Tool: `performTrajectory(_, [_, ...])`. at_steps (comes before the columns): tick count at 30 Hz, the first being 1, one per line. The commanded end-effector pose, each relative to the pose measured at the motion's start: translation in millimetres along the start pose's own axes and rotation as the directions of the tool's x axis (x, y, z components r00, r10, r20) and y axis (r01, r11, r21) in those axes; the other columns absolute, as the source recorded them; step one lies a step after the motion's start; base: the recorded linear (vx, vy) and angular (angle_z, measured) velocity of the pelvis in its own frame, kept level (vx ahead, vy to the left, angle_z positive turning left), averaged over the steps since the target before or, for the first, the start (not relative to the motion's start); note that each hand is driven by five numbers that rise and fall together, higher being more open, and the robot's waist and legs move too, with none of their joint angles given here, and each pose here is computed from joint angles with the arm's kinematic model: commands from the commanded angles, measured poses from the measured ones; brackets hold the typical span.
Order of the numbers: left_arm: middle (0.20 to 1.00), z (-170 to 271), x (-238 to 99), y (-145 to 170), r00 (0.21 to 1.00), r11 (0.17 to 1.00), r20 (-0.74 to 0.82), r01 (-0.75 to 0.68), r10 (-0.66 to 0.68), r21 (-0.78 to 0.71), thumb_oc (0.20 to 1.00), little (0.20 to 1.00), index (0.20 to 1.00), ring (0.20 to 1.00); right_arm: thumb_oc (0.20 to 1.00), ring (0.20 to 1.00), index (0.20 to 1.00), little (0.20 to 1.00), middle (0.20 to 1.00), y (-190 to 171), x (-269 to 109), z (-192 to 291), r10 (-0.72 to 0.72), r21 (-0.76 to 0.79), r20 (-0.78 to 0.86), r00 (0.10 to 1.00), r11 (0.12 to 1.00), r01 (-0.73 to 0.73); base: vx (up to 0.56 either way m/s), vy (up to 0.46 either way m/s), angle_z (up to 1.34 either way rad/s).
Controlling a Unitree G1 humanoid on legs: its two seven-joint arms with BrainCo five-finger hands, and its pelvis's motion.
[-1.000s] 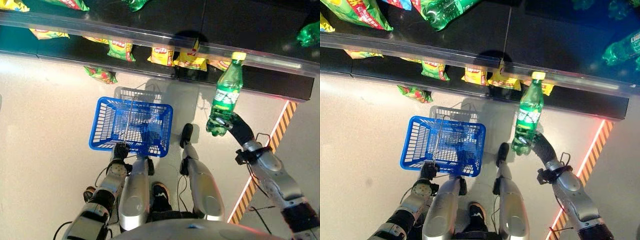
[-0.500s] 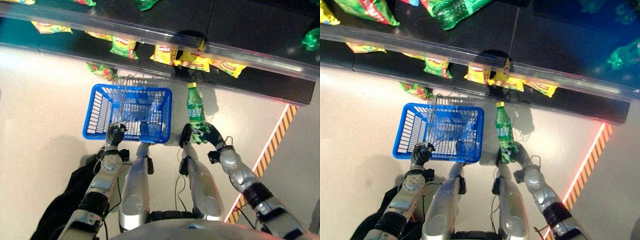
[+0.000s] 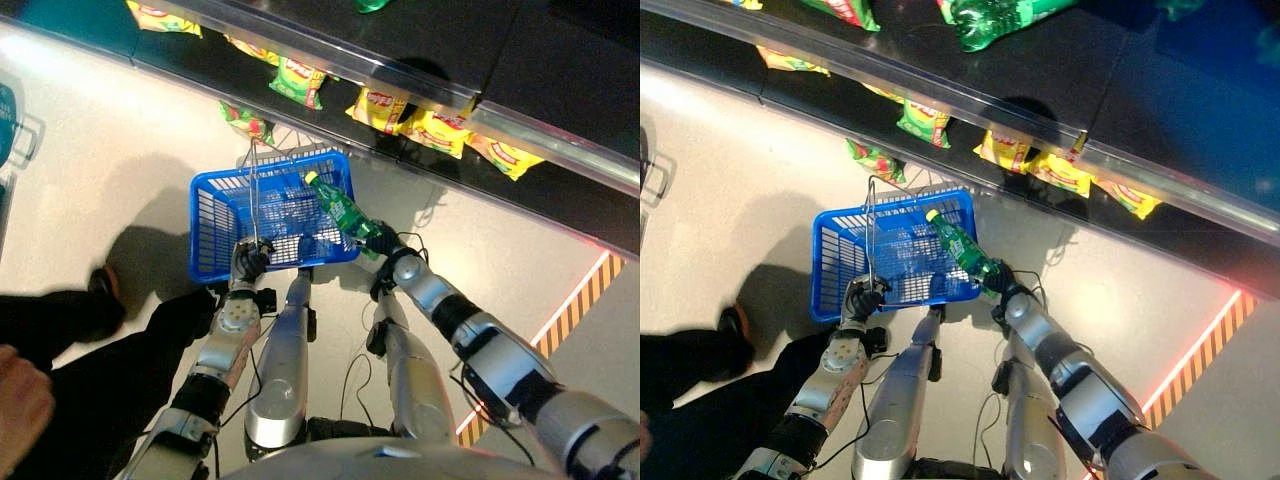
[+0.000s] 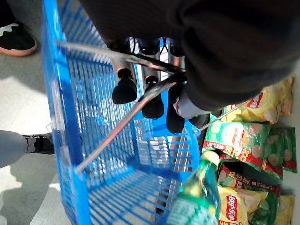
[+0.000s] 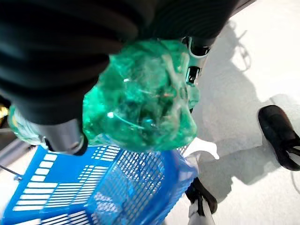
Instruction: Pick up the snacks into the basket
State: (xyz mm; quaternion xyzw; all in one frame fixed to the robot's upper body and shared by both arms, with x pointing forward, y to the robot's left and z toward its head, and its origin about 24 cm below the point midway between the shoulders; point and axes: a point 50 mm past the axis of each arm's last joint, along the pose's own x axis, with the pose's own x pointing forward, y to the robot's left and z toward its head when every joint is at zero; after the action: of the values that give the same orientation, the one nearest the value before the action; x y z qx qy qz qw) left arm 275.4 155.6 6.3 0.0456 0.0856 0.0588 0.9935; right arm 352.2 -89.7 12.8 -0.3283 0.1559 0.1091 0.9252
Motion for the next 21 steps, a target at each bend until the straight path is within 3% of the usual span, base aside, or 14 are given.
performTrajectory(1, [0.200,47.8,-8.3,-24.1,0.961,0.990,0.239,0.143,-0.136,-0.013,0.200,0.200,0.200,0.200,0.200,0.200,0.200,0.200,0.200,19.9,-0.6,38.5,0.058,-0.054,0.142,0.988,0.997,-0.051,0.01,0.021,0.16])
performTrajectory(8, [0.200,69.7,-14.0,-39.5,0.922,0.974,0.326,0.228,-0.210,-0.016,0.200,0.200,0.200,0.200,0.200,0.200,0.200,0.200,0.200,24.1,3.0,53.0,0.076,-0.104,0.140,0.987,0.993,-0.062,0.01,0.020,0.08])
performTrajectory(21, [0.200,137.4,-32.5,-77.1,0.736,0.917,0.575,0.393,-0.358,0.067,0.200,0.200,0.200,0.200,0.200,0.200,0.200,0.200,0.200,-19.6,15.0,59.9,-0.063,-0.103,0.052,0.997,0.992,0.068,-0.01,0.009,0.10])
